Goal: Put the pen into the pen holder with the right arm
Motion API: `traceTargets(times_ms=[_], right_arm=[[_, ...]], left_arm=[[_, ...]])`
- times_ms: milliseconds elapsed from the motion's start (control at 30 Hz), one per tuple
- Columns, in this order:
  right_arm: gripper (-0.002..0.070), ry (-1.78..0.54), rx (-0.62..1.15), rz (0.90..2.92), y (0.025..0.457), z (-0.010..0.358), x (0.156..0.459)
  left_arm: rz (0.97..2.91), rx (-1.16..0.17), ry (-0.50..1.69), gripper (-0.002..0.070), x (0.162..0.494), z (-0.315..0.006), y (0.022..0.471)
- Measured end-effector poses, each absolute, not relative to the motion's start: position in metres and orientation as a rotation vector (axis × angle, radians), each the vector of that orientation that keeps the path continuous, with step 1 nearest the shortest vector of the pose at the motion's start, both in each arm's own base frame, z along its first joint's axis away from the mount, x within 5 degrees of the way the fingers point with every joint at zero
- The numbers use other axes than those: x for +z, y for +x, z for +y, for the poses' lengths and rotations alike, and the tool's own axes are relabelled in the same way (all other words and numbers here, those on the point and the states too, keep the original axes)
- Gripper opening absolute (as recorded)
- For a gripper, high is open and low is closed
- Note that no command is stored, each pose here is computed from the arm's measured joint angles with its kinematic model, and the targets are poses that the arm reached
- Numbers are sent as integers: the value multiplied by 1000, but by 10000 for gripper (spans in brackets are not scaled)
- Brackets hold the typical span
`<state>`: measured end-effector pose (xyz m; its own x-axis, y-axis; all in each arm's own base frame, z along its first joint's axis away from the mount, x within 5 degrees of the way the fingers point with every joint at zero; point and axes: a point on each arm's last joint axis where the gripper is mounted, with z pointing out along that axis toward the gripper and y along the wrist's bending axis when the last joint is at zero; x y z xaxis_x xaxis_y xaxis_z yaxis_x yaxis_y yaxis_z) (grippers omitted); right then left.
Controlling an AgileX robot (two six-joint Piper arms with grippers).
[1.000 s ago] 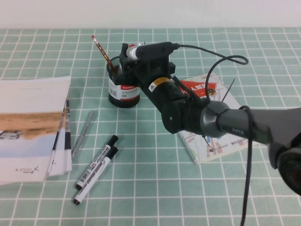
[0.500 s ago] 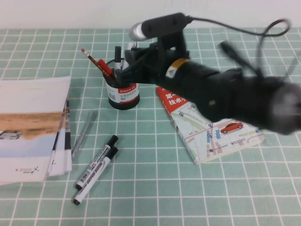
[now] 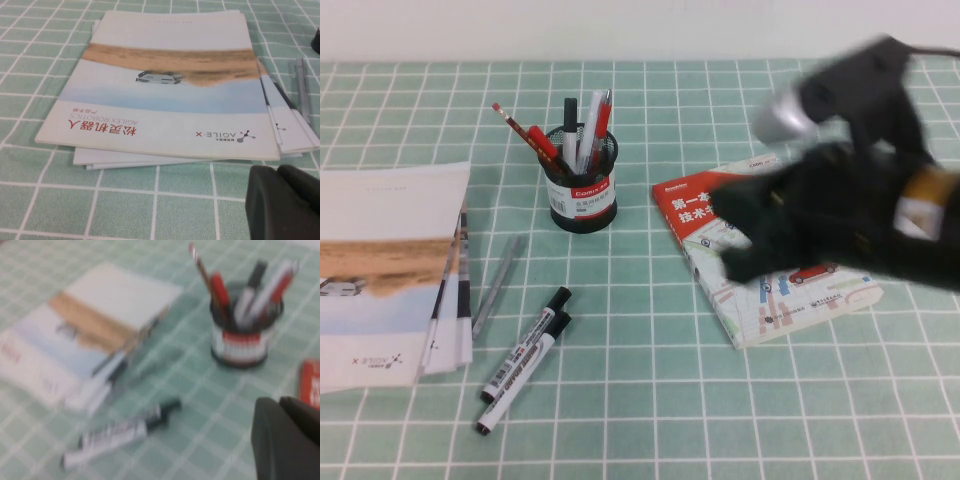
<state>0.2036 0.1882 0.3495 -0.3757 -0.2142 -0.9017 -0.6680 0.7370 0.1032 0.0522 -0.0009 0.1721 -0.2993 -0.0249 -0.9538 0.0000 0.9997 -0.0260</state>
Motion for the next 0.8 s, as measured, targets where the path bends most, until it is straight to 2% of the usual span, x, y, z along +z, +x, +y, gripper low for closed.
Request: traceTargets(times_ms=[233, 533, 633, 800], right_arm=[[-18, -775, 523, 2072, 158, 151, 340], [-19, -837, 421, 2092, 145, 133, 306], [-19, -772, 399, 2074, 141, 118, 286], [-19, -448, 342, 2048, 124, 65, 248]], left_arm=[[1875, -24, -18, -4, 172, -1, 52], [1875, -24, -18, -4, 172, -1, 52], [1875, -24, -18, -4, 172, -1, 52], [1875, -24, -18, -4, 172, -1, 52]])
